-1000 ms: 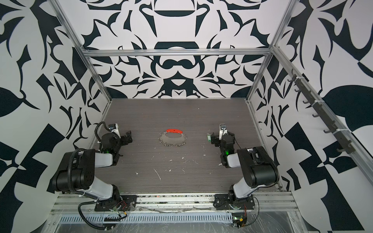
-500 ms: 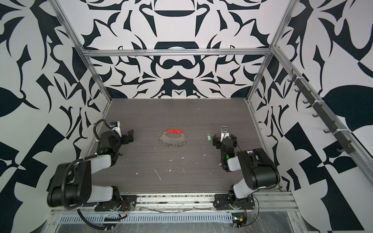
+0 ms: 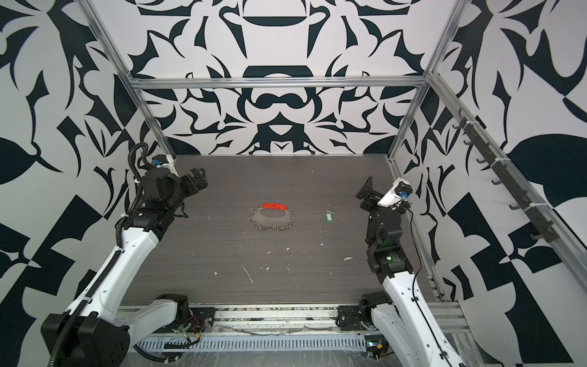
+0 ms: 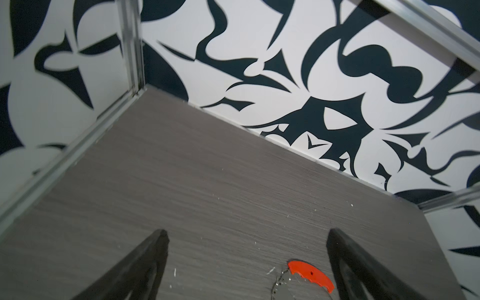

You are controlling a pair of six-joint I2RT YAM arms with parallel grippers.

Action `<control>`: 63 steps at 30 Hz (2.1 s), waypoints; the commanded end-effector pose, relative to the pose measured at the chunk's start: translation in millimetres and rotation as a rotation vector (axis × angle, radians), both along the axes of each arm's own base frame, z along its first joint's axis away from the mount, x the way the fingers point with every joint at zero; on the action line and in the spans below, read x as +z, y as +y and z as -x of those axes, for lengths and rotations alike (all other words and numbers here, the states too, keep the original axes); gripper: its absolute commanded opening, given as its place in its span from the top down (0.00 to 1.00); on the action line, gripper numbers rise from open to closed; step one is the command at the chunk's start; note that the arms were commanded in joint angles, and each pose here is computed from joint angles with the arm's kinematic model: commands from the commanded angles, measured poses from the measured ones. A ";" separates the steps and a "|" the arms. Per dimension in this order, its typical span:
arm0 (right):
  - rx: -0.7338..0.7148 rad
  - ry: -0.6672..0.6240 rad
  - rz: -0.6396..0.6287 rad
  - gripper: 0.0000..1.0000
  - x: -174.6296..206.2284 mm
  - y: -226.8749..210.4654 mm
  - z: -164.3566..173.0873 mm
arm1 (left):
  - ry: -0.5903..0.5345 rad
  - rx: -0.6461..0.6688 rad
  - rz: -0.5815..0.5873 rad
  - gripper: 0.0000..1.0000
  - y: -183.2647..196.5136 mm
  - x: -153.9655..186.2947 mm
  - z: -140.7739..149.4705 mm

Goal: Attach keys to a key ring
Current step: Pick up the keyring from the center of the table.

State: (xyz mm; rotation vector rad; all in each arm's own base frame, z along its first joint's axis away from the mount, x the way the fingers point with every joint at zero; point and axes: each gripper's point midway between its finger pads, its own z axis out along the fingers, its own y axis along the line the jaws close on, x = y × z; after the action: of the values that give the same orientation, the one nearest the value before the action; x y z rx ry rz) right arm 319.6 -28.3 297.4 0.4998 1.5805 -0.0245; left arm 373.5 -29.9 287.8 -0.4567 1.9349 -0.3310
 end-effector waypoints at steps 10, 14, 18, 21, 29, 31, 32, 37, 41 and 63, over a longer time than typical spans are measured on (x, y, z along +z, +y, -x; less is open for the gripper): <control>0.207 0.477 -0.179 0.08 -169.2 50.5 -29.0 | 0.075 -0.354 0.170 0.09 -121.3 -52.2 18.5; 0.242 0.569 -0.225 0.14 -208.6 63.5 -33.1 | 0.171 -0.508 0.065 0.14 -199.4 -96.5 20.2; 0.237 0.563 -0.253 0.20 -224.8 69.3 -31.9 | 0.275 -0.619 -0.017 0.27 -254.4 -133.9 18.8; 0.272 0.473 -0.289 0.30 -222.5 76.3 -31.3 | 0.337 -0.681 -0.049 0.40 -282.9 -156.1 17.8; 0.313 0.403 -0.284 0.41 -206.8 85.1 -35.4 | 0.396 -0.788 -0.075 0.60 -321.3 -180.6 9.5; 0.317 0.399 -0.288 0.42 -205.5 85.9 -36.3 | 0.404 -0.805 -0.091 0.67 -326.6 -184.3 9.0; 0.318 0.398 -0.290 0.42 -205.2 86.2 -36.2 | 0.411 -0.814 -0.102 0.68 -328.7 -187.8 9.6; 0.329 0.394 -0.312 0.42 -204.4 88.8 -35.5 | 0.448 -0.838 -0.132 0.71 -333.4 -206.6 14.6; 0.330 0.393 -0.315 0.42 -205.3 89.1 -34.9 | 0.474 -0.851 -0.129 0.73 -337.3 -218.5 17.9; 0.351 0.387 -0.335 0.41 -204.5 93.7 -36.5 | 0.523 -0.838 -0.134 0.70 -343.8 -248.2 14.9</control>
State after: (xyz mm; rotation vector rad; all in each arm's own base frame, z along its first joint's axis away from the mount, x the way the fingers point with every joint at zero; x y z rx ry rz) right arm 349.3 60.3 79.0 0.4937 2.1028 0.3966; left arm 357.5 -369.4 43.2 0.4385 2.5631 -0.6503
